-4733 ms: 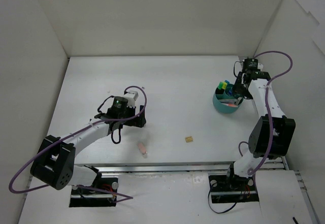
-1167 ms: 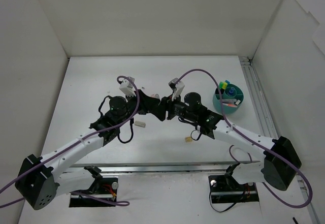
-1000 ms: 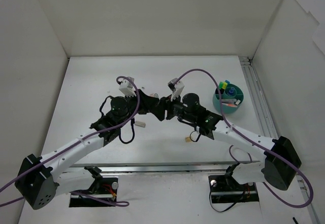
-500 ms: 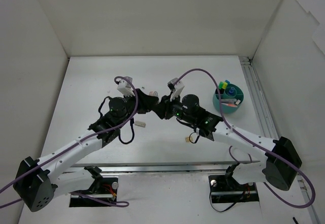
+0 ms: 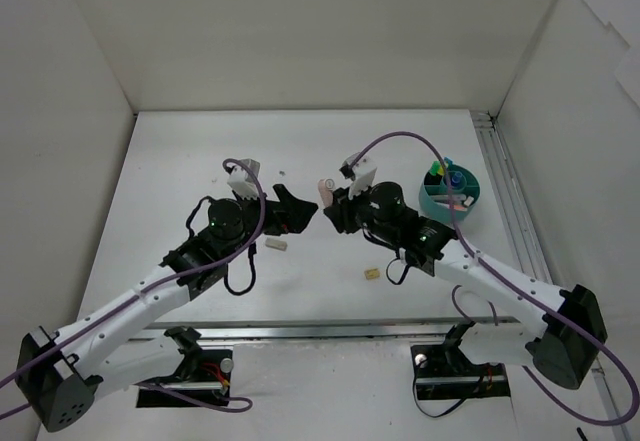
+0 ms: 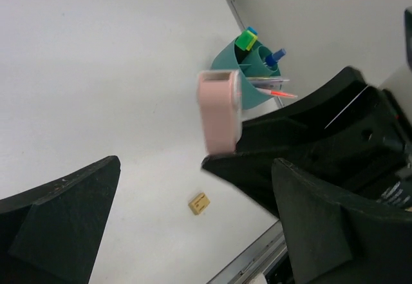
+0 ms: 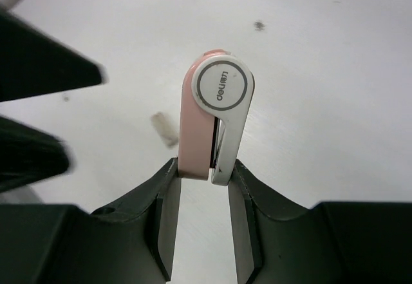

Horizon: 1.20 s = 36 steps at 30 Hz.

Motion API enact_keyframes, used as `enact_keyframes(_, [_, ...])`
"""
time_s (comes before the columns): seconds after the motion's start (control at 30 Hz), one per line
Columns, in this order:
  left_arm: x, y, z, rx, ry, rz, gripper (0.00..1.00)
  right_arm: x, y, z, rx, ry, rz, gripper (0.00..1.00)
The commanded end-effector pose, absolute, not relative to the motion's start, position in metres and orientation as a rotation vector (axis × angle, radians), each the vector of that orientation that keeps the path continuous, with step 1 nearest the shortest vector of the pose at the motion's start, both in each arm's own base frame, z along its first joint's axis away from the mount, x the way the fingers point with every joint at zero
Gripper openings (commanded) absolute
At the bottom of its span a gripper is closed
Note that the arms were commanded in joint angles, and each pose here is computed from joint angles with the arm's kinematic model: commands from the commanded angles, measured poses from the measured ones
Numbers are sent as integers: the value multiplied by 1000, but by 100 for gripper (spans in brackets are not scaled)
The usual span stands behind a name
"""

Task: Sort the stationery into containers
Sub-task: Place the stapler in the storage box.

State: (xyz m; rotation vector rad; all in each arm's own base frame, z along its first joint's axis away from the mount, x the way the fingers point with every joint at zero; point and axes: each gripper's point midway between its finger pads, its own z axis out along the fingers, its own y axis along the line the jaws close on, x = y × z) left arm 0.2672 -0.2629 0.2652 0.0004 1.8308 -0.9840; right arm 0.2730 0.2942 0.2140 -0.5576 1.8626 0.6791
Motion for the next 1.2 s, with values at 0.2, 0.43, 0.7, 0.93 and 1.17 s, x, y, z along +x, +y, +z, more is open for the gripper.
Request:
enact_keyframes(0.2, [280,-185,263,-136,1875,-700,100,332,105,284,-186,1888,20,0])
enact_keyframes(0.43, [292,-143,235,-210,1948,-567,100,358,16,266,108,2075,-82,0])
enact_keyframes(0.7, [310,-131,208,-188,2006,-581,99,351,-62,252,266,2325,-219,2])
enact_keyframes(0.93, [334,-125,186,-121,2071,-625,100,346,-70,201,43,2614,-185,2])
enact_keyframes(1.17, [342,-127,174,-36,2115,-693,100,340,-99,176,-44,2759,-204,1])
